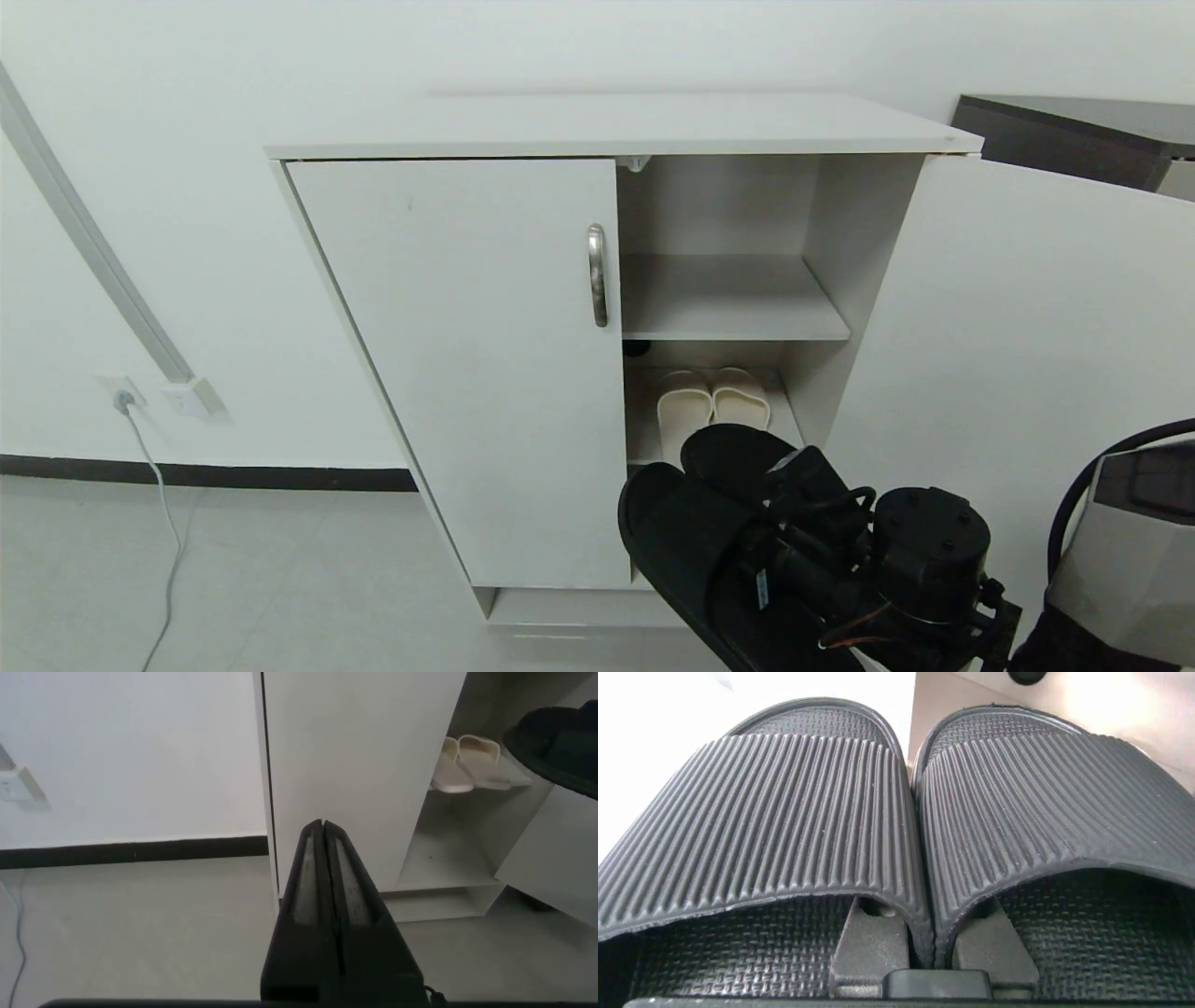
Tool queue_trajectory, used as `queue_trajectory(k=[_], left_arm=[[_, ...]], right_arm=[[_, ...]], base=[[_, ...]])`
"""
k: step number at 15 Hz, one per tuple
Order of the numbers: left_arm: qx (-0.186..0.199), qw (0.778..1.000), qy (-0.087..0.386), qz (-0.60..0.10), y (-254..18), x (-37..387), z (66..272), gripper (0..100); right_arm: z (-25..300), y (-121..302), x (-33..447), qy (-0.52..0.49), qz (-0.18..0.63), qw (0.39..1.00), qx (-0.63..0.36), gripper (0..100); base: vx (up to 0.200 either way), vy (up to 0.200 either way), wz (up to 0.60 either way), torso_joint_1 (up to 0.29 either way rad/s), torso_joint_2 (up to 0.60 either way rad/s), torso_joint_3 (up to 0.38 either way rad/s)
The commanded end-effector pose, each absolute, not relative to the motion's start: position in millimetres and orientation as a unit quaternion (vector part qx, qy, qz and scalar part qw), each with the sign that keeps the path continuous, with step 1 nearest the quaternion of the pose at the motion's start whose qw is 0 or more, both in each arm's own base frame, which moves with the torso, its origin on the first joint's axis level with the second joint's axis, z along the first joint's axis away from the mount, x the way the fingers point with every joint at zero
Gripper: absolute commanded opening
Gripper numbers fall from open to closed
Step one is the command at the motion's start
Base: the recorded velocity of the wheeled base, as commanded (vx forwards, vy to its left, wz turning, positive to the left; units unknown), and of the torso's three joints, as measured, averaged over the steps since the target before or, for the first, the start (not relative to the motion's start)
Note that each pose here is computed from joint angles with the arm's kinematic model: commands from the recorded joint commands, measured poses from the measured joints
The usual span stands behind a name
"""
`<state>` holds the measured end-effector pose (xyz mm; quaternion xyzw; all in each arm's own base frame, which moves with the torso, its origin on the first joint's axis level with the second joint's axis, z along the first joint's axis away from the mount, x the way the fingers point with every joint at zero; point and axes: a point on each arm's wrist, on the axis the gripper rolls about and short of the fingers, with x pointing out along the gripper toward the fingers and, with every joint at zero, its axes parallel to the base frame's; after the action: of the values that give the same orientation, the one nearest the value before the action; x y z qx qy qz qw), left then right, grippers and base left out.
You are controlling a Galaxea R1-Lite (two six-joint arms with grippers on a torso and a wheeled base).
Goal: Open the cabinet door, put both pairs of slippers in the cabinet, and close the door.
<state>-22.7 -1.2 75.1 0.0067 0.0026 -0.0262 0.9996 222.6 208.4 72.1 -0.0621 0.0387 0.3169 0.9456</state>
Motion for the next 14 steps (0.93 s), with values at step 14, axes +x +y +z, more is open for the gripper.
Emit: queue_trajectory(k=[14], left_arm=[[0.007,1.000,0.003,-0.026,-1,-23,75,0]], right_arm=[[83,246,239,0.022,0.227,0.972,-0.059,0]], base=[[0.000,0.000,-0.09,0.000,0.04,0.040]])
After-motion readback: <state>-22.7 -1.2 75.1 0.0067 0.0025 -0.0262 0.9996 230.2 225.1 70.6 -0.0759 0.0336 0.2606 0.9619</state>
